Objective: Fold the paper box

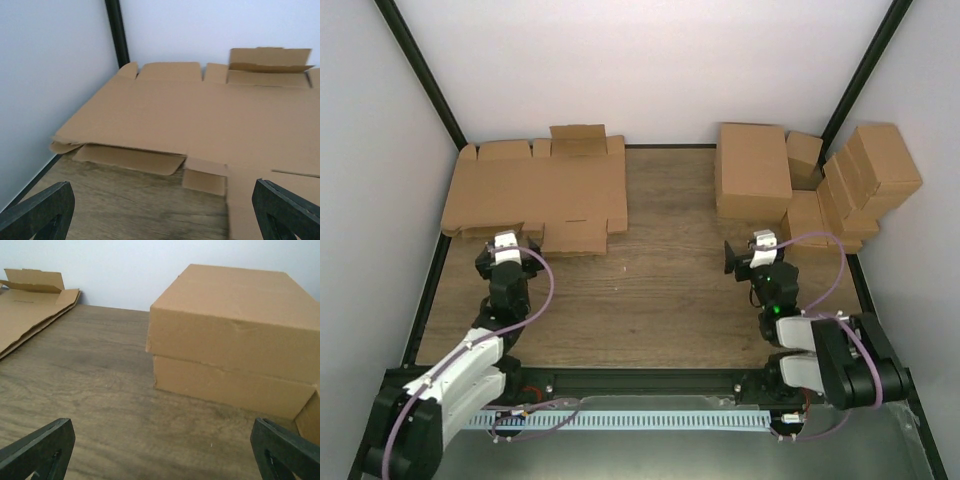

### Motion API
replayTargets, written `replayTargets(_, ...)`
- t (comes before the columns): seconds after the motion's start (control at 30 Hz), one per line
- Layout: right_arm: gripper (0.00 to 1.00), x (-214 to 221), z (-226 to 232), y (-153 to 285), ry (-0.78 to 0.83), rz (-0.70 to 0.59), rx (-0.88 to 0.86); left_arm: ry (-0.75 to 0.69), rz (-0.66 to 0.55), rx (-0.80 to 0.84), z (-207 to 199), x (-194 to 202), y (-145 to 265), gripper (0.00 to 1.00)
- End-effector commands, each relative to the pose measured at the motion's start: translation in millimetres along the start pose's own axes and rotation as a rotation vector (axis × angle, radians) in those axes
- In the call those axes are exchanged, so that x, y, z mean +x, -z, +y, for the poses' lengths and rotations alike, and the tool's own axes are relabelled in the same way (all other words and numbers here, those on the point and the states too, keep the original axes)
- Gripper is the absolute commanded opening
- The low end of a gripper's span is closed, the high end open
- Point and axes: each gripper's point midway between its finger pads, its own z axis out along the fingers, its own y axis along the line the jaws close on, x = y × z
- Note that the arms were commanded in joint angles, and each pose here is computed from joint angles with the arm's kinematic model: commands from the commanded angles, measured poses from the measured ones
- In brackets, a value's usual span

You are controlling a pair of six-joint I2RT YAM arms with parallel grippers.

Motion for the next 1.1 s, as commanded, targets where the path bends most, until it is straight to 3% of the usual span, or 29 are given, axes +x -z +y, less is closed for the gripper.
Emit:
replayTargets(0.0,1.0,-47,-8,-18,0.047,-0.145,-0.02,0.05,-0.109,0.008,11,-15,-11,1.0)
replayTargets(0.2,1.0,-35,-35,-38,-0.067,-0.117,-0.026,0.062,-0.096,0.037,13,-3,-29,1.0)
replayTargets(0.63,1.0,-23,-43,-48,-0.088,-0.079,0.015,0.01,-0.05,0.074,-9,-4,-89,1.0)
replayTargets(1.07,1.0,-23,-43,-49,-0.089,-0.079,0.015,0.041,-0.05,0.168,-8,16,-98,1.0)
